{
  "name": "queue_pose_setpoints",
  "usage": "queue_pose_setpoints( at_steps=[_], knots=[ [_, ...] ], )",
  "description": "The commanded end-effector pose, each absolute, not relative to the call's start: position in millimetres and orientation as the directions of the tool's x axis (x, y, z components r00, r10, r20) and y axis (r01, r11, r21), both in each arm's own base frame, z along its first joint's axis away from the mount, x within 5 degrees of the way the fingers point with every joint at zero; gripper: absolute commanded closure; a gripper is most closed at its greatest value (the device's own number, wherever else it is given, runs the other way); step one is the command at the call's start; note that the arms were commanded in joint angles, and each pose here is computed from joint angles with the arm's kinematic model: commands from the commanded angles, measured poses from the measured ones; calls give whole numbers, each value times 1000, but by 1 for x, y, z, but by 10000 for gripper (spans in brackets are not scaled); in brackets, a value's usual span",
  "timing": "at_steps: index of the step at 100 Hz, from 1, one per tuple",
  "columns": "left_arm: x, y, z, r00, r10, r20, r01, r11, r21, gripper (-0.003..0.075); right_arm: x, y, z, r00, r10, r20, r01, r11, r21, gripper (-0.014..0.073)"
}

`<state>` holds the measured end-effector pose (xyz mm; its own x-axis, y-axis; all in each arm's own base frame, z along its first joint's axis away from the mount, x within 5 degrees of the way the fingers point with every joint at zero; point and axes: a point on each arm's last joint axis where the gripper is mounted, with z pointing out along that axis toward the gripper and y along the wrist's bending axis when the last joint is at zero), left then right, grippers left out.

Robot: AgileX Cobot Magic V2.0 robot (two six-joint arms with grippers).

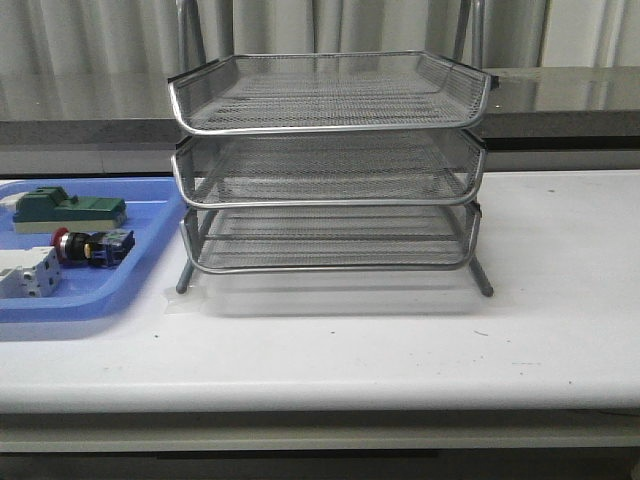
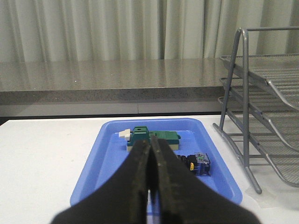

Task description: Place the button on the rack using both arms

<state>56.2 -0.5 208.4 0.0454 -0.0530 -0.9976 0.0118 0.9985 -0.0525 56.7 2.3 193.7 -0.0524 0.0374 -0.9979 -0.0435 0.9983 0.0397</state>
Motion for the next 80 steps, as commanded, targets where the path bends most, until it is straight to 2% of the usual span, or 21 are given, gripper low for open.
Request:
queue_pose_setpoints(
  at_steps=[1, 80],
  knots=[
    [55, -1, 207, 131, -70, -989, 25, 997, -67, 741, 55, 2, 202, 47, 27, -998, -45, 999, 25, 694],
    [55, -1, 207, 131, -70, -989, 25, 997, -67, 741, 55, 2, 202, 56, 28, -998, -46, 999, 25, 694]
  ],
)
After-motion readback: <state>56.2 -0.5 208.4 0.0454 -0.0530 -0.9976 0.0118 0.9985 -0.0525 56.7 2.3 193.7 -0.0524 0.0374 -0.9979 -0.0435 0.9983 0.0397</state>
